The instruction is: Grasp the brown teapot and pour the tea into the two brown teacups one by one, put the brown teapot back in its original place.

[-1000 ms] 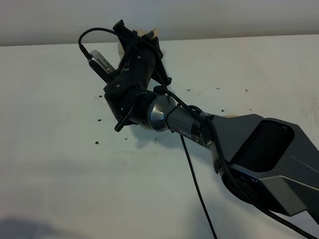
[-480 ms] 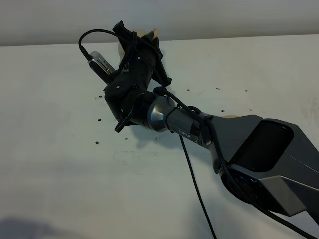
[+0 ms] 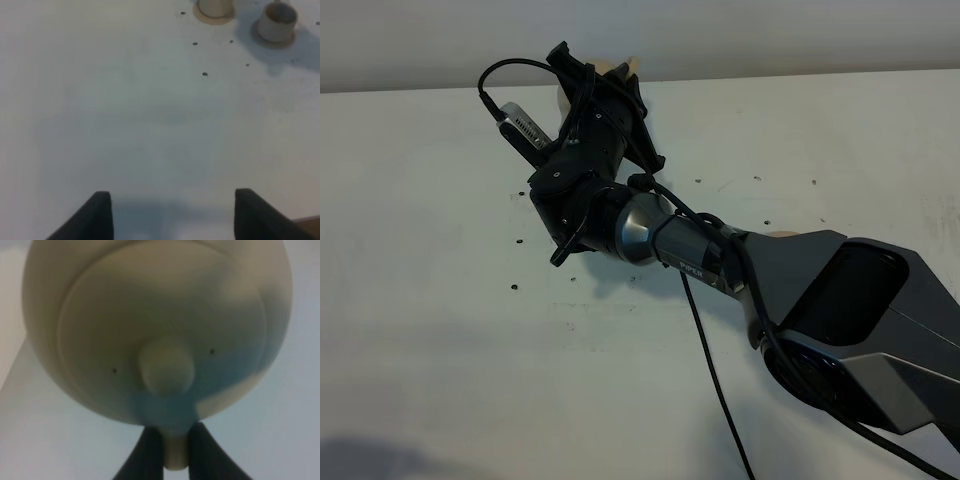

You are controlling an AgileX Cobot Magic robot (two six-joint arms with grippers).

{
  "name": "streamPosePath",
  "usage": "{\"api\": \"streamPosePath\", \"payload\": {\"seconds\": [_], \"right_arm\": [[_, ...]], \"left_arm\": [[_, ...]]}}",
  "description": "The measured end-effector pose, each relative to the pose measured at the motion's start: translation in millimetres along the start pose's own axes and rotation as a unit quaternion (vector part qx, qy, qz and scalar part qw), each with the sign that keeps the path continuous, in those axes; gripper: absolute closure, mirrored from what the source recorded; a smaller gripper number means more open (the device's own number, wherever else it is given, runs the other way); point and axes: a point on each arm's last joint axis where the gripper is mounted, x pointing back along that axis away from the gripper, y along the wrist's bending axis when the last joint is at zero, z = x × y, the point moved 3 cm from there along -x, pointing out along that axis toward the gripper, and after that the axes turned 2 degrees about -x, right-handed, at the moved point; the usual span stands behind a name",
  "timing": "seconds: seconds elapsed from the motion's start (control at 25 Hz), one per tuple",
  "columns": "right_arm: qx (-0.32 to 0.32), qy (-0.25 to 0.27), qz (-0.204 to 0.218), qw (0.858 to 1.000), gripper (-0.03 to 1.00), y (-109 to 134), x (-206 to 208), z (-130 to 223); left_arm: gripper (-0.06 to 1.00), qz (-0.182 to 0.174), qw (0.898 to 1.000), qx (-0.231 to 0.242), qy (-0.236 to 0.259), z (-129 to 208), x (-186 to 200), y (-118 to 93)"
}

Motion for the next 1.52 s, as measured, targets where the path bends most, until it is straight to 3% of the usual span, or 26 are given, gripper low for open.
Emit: {"api": "streamPosePath", "payload": {"seconds": [1.52], "right_arm": [[0.0,0.002,0.0,1.0,0.87,0.0,0.0,0.5]], "left_arm": [[0.45,0.0,1.0,0.0,0.0,0.0,0.0,0.0]]}}
